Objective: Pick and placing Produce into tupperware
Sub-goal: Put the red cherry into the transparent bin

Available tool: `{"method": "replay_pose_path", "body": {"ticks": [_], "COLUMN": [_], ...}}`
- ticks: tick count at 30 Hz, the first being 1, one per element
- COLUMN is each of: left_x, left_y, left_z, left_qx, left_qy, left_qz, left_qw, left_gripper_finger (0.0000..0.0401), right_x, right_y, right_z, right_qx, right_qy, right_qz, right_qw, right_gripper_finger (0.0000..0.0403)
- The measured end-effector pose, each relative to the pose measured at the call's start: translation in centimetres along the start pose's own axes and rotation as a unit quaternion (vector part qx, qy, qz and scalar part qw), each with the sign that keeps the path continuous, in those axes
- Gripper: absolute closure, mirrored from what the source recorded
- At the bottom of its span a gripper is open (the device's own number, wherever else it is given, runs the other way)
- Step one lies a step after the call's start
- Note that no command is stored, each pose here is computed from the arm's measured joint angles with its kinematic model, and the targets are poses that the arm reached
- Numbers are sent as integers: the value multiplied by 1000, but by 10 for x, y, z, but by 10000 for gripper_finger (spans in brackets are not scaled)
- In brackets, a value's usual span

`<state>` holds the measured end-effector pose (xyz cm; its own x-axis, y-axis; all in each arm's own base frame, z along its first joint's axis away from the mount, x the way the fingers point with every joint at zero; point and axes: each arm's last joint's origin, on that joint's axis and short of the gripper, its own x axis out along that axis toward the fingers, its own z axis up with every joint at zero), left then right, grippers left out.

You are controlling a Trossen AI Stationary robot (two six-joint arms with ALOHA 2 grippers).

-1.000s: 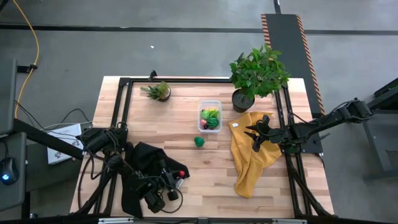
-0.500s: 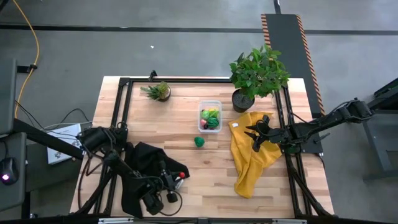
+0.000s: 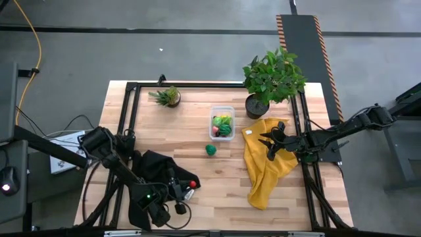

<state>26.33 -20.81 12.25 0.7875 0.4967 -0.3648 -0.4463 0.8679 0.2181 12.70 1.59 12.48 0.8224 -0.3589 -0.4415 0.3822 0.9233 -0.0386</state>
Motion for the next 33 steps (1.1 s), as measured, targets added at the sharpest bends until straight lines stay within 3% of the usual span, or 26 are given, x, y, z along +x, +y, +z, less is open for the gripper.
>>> {"method": "replay_pose_path", "body": {"ticks": [14,33], "left_x": [-13,-12], "left_y": [21,79], "left_z": [41,106], "left_qx": [8,39], "left_qy": [-19,-42], "left_qz": [-7,17], "left_qw": [1000,998], "left_gripper_finger": [304,304], "right_x": [0,0], "right_y": [0,0], "right_z": [0,0], "right_qx": [0,0], "right_qy": [0,0], "right_qz": [0,0], "right_qw": [1000,1000], "right_gripper_finger": [289,289]}}
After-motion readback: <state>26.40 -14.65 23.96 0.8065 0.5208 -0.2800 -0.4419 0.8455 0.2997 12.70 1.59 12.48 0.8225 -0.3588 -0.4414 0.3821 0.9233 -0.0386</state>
